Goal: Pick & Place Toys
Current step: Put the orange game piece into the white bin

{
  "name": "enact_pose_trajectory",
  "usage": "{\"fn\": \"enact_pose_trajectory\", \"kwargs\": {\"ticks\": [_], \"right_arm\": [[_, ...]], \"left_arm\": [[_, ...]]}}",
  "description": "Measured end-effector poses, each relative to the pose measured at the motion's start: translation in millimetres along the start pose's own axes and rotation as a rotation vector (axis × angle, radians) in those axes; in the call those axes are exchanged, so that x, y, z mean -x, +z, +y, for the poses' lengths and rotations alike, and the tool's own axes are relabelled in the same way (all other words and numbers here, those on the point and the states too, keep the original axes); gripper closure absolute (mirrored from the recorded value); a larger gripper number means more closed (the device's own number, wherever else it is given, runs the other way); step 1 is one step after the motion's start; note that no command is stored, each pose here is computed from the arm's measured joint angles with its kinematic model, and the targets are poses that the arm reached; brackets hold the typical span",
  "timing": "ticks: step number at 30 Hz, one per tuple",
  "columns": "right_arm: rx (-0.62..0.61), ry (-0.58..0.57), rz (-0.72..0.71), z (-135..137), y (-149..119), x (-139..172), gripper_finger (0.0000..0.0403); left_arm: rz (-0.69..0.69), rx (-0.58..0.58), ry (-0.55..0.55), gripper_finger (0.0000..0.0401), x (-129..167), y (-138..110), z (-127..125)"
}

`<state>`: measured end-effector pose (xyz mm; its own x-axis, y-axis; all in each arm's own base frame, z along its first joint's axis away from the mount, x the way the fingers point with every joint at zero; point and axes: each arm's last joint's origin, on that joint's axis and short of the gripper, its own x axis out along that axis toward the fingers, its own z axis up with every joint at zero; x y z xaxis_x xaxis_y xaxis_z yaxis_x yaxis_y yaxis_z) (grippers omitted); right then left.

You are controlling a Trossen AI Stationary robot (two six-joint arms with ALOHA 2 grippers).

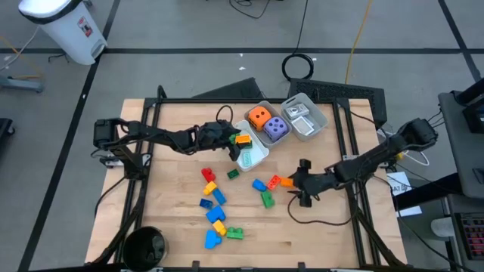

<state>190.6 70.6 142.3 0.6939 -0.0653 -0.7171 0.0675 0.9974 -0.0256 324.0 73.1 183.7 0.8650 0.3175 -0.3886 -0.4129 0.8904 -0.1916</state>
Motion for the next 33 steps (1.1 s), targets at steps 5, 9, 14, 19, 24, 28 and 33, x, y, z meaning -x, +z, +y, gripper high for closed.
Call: {"fn": "enact_pose_trajectory", "kwargs": {"ticks": [5, 9, 14, 19, 24, 28, 33], "right_arm": [[-0.004, -0.005, -0.074, -2.1, -16.2, -5.2, 0.0157], [0.003, -0.02, -0.077, -7.0, -31.4, -8.1, 0.0174], [-0.029, -0.034, -0.047, -13.1, -46.1, -9.7, 0.0219], [-0.063, -0.023, -0.076, -13.4, -47.2, -9.9, 0.0274], [-0.002, 0.015, -0.227, -9.1, -32.3, -7.6, 0.0305], [0.073, 0.047, -0.495, -4.1, -7.0, 2.1, 0.0305], [-0.047, 0.051, -0.79, -12.1, 21.2, 17.6, 0.0282]], "left_arm": [[-0.012, 0.002, -0.003, 0.0061, 0.0, 1.1, -0.3], [-0.016, 0.002, -0.004, 0.0061, 0.0, 1.5, -0.4], [-0.016, 0.003, -0.004, 0.0061, 0.0, 1.5, -0.4], [-0.016, 0.003, -0.004, 0.0061, 0.0, 1.5, -0.4], [-0.018, 0.028, -0.005, 0.0061, 0.0, 1.8, -0.5], [-0.038, 0.059, -0.081, 0.0061, 0.3, 5.1, -3.7], [-0.138, 0.029, -0.265, 0.0061, 4.9, 13.5, -25.0]]}}
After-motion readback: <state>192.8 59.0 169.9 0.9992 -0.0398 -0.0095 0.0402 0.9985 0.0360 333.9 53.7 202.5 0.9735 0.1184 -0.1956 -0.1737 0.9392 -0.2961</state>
